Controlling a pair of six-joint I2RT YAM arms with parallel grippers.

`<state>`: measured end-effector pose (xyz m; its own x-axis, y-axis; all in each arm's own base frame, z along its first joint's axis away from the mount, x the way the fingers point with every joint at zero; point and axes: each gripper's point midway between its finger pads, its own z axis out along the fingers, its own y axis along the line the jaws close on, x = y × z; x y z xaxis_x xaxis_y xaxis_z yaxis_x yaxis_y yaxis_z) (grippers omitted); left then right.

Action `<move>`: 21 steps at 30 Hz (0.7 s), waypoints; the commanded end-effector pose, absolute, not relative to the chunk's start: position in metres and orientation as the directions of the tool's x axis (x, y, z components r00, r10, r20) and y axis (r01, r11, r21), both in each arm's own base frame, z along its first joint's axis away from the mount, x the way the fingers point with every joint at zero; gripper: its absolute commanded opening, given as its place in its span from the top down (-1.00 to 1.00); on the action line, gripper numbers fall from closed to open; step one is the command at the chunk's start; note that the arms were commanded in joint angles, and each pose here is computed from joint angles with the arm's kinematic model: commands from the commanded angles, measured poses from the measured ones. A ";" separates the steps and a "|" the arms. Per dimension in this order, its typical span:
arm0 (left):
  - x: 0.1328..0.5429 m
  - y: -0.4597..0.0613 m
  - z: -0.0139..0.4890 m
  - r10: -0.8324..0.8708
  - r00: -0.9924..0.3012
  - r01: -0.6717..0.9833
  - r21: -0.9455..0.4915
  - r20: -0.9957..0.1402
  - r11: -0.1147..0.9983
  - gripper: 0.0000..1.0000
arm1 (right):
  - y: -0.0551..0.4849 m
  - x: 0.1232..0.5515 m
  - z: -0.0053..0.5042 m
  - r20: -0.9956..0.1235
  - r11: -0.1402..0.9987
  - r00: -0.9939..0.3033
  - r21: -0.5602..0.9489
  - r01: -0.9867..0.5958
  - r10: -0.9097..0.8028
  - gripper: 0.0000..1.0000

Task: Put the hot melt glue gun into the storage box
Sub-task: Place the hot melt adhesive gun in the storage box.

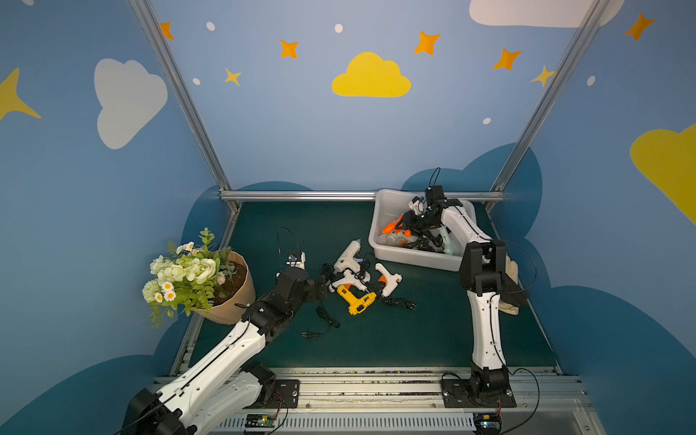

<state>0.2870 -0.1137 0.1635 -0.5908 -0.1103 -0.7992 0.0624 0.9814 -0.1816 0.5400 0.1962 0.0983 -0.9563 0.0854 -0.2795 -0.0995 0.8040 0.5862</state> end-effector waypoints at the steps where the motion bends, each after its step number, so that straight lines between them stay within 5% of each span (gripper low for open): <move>1: 0.285 -0.112 0.162 -0.127 -0.594 0.055 -0.197 -0.794 0.979 -1.00 | 0.178 0.534 0.139 -0.351 0.847 -0.933 0.517 -0.122 0.080 -0.26; 12: 0.281 -0.092 0.156 -0.236 -0.576 -0.053 -0.252 -0.783 0.966 -1.00 | 0.174 0.482 0.193 -0.478 0.907 -0.878 0.378 -0.184 0.021 -0.34; 21: 0.277 -0.074 0.141 -0.372 -0.558 -0.177 -0.332 -0.741 0.927 -1.00 | 0.252 0.390 0.207 -0.589 0.892 -0.760 0.138 -0.431 -0.276 -0.35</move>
